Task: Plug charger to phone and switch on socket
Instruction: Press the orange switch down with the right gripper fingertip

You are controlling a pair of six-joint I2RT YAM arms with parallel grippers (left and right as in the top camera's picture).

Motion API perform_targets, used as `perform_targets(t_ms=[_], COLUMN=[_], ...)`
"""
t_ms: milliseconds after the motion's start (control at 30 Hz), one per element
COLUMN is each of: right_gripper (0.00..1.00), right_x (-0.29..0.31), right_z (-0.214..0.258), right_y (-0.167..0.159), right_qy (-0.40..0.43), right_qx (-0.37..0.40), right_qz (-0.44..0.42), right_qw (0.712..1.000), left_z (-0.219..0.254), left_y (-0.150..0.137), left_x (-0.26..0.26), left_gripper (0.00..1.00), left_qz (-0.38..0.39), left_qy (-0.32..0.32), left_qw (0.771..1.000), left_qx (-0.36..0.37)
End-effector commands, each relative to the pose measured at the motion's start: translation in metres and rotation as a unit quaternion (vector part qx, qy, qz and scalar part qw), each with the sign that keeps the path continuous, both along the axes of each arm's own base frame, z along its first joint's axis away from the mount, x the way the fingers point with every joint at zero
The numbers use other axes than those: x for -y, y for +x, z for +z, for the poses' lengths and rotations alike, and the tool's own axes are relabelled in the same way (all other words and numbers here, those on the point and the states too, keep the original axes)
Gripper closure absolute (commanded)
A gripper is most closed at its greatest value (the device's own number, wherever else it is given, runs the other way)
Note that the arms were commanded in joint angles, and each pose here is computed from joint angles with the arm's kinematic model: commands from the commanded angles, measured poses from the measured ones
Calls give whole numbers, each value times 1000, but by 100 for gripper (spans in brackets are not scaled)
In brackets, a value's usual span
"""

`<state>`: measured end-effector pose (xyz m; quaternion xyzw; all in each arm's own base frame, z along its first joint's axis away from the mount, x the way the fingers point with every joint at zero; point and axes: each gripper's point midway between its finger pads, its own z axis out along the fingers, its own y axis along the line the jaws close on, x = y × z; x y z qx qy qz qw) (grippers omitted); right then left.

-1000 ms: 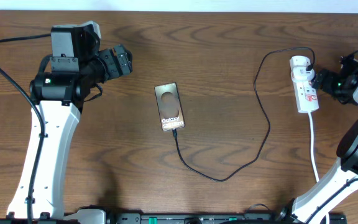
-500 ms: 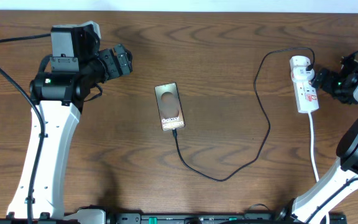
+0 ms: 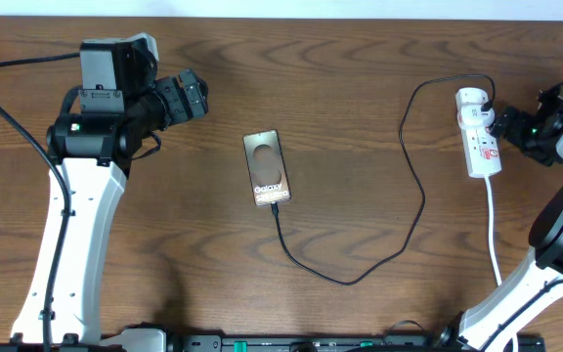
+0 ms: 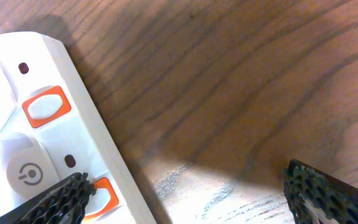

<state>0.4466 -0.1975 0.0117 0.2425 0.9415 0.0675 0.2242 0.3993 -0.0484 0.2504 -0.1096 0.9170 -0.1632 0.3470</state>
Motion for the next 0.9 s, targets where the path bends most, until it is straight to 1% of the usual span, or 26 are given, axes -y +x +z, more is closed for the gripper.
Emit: perform_targets(t_ms=[0,467,567,700,800,867], right_gripper=[1,1,1,1,1,1], right_x=[-67,-57,-52,-44,-40,-45], right_z=[-39,-33,-25,4,47,78], right_y=[-22,-22,-22,-22,-23,-27], right_qy=[72,43,32,3,-25,-29], right_qx=[-60,-61,-63,-54,-30,-11], right_qz=[71,67,62,54,53,62], right_qw=[993,995,996,997,998,998], left_z=[7,7,7,7,7,7], left_y=[1,1,1,1,1,1], left_x=[-1,-1,-1,-1,-1,-1], left_gripper=[2,2,2,2,2,2], left_qz=[0,0,0,0,0,0], left_qy=[4,4,4,4,4,4], left_qw=[1000,1000,1000,1000,1000,1000], left_qx=[8,8,8,8,8,8])
